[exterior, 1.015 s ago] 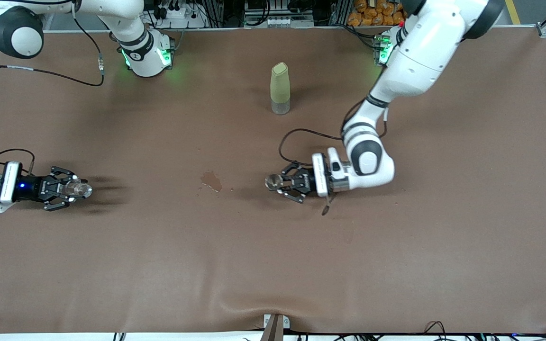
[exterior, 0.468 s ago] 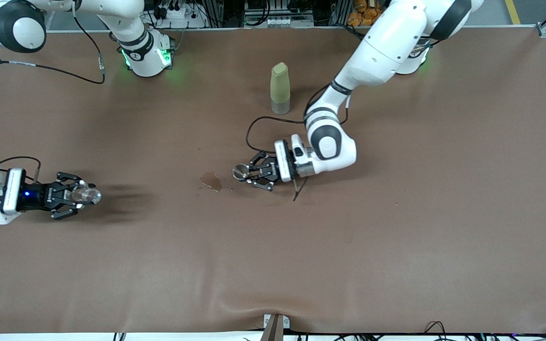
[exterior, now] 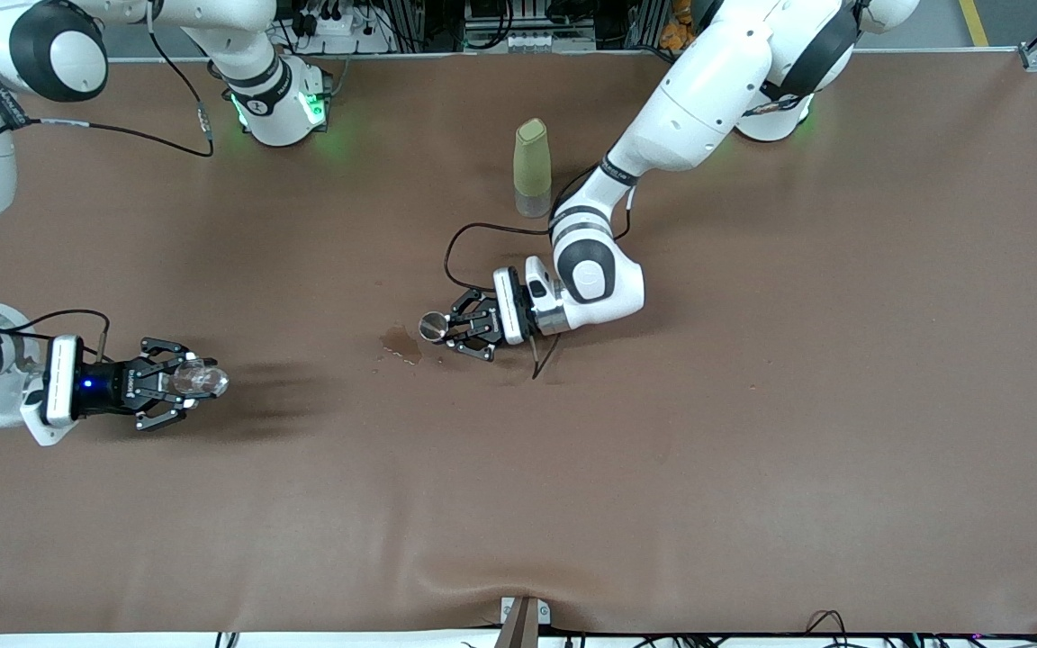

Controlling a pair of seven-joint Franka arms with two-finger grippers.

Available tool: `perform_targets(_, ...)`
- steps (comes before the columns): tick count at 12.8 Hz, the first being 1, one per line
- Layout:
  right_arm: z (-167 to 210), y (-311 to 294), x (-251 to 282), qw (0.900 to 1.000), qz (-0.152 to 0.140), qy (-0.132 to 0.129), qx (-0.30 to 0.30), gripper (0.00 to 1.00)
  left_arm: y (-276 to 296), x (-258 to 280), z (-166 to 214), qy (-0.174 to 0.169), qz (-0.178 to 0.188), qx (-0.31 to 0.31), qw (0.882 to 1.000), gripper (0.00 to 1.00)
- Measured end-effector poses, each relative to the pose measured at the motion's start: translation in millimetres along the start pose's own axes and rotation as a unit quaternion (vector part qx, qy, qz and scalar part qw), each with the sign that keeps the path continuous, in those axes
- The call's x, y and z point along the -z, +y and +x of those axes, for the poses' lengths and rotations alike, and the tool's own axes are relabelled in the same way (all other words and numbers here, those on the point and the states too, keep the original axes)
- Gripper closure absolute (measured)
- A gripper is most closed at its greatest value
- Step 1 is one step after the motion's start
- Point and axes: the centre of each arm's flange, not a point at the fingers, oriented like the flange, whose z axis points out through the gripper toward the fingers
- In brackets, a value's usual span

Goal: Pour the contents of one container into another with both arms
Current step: 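Lift the steel jigger with the left gripper and carry it toward the middle, then carry the clear glass with the right gripper beside the jigger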

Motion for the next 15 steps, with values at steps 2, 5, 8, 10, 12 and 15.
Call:
perform_targets(2, 19, 10, -22, 1.000, -0.002, -0.006, 0.002, 0.50, 3, -8, 2, -0.004, 0.004, -0.004, 1.000, 0.79)
perform_targets(5, 25, 16, -60, 1.000, -0.008, -0.008, -0.006, 0.50, 5, -15, 1, -0.003, 0.006, -0.003, 1.000, 0.79)
perform_targets(8, 19, 4, -100, 0.999, -0.028, 0.007, -0.033, 0.50, 4, -14, -2, -0.006, 0.008, -0.003, 1.000, 0.79)
perform_targets(10, 26, -8, -129, 0.998, -0.042, -0.001, -0.042, 0.50, 4, -14, -2, -0.008, 0.010, -0.003, 1.000, 0.79)
perform_targets(12, 39, -23, -149, 0.998, -0.049, -0.008, -0.047, 0.50, 4, -14, -3, -0.010, 0.011, -0.003, 1.000, 0.79)
perform_targets(15, 28, -46, -176, 0.996, -0.053, 0.010, -0.067, 0.50, 4, -14, -3, -0.011, 0.012, -0.003, 1.000, 0.79)
